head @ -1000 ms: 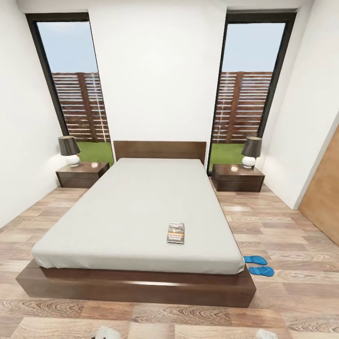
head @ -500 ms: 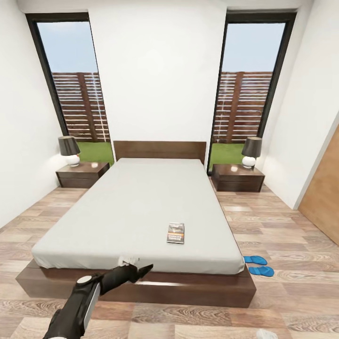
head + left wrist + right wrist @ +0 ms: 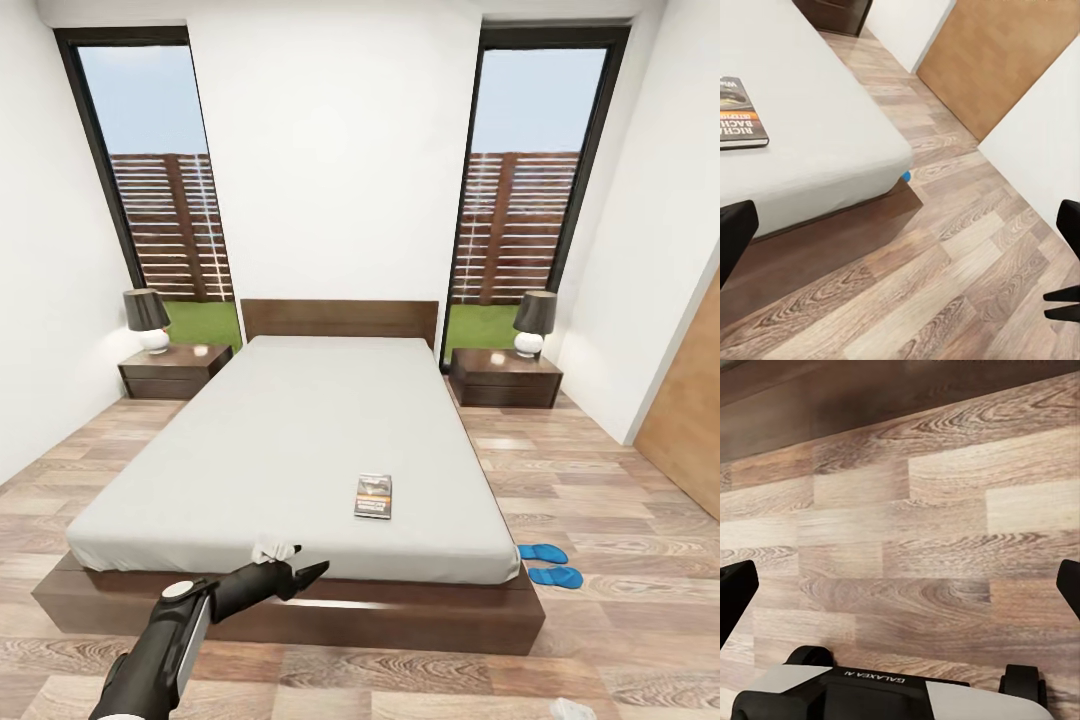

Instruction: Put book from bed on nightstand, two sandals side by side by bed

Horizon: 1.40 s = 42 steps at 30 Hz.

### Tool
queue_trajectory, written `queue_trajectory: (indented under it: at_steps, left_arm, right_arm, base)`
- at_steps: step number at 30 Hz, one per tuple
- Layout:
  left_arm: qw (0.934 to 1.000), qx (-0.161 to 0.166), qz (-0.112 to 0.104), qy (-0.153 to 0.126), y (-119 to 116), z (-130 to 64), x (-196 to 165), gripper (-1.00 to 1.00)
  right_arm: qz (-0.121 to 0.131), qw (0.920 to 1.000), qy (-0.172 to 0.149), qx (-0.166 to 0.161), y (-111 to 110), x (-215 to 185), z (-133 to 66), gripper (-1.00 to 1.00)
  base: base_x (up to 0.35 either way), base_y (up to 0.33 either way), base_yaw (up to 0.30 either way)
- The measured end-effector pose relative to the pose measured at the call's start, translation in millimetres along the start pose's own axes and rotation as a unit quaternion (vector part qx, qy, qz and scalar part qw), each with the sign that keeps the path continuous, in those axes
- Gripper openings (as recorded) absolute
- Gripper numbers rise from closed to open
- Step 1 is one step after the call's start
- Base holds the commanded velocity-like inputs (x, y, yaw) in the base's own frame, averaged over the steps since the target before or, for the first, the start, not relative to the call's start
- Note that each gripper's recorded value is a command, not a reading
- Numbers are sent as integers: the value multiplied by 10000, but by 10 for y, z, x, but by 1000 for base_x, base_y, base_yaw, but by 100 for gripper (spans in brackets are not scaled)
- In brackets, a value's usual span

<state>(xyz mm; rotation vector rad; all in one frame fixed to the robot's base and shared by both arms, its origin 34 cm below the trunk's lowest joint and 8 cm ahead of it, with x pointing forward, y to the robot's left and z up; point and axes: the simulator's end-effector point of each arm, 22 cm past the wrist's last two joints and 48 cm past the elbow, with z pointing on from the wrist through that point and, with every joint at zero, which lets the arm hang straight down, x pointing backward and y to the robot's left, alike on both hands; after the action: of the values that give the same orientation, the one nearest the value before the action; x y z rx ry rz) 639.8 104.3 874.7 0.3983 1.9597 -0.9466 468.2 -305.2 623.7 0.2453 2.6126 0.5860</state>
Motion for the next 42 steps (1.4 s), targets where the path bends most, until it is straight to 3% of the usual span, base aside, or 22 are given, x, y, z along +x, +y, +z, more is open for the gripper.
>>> queue_trajectory:
  at_steps: [5,27,42]
  left_arm:
    - [10000,-13,12,7,-2,6,3,100]
    - [10000,-47,6,-3,13,4,-1,100]
    - [10000,-40,2,-2,11,9,1,100]
  right_arm:
    - [-5,10000,-3,3,2,1,1,100]
    - [-12,10000,1,13,-2,3,0,100]
    - [-8,10000,-17,-2,-17,-16,-13,100]
  base:
    - [78,0,0]
    - [292,0,0]
    - [16,0,0]
